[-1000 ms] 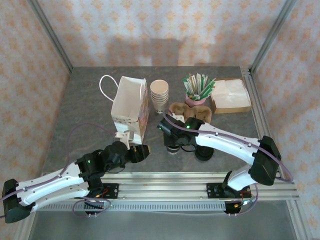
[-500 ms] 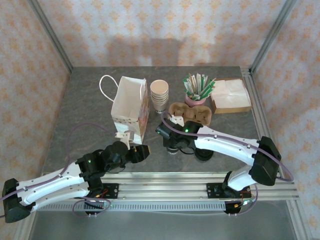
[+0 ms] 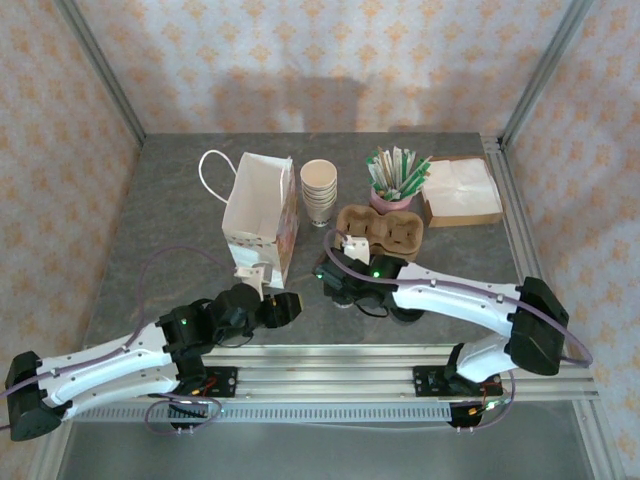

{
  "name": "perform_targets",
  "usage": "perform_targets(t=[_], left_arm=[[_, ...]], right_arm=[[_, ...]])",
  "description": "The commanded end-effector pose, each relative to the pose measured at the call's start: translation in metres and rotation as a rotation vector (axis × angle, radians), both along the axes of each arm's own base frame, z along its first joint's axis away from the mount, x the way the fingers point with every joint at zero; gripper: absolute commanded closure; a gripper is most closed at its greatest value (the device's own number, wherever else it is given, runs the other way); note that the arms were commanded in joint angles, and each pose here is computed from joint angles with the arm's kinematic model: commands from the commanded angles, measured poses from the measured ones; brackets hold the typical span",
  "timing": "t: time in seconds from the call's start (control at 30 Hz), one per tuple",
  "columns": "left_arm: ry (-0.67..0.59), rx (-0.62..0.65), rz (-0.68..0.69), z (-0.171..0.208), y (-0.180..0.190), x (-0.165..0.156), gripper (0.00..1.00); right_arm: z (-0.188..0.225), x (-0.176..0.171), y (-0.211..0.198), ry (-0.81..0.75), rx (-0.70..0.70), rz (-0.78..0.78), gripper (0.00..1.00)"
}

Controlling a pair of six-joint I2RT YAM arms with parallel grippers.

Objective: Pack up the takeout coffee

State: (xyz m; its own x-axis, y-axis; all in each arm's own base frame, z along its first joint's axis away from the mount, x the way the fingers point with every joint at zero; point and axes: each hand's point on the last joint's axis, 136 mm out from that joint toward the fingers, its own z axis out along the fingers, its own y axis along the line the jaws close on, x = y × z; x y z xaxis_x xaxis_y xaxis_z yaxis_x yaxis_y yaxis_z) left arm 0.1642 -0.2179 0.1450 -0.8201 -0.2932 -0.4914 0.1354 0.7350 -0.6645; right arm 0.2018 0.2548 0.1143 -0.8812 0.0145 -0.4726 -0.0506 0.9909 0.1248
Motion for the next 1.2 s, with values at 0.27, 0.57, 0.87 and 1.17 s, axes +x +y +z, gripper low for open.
perform_targets(t=[0.27,0.57,0.87,1.17], left_arm=[[-0.026,-0.001,0.005,0.006,-0.011,-0.002,0.42],[-0.038,0.031,-0.009,0.017,-0.022,-0.002,0.42],[-0.039,0.024,0.017,0.023,-0.023,0.000,0.42],[-0.031,0.049,0.050,0.020,-0.018,0.003,0.42]], right_arm=[[-0.051,-0.050,-0.044,0.285,-0.235,0.002,0.34],[0.004,-0.021,-0.021,0.124,-0.095,-0.065,0.22],[0.034,-0.009,0.006,0.057,0.107,-0.089,0.18],[0.042,0.000,0.001,-0.001,0.109,-0.112,0.20]])
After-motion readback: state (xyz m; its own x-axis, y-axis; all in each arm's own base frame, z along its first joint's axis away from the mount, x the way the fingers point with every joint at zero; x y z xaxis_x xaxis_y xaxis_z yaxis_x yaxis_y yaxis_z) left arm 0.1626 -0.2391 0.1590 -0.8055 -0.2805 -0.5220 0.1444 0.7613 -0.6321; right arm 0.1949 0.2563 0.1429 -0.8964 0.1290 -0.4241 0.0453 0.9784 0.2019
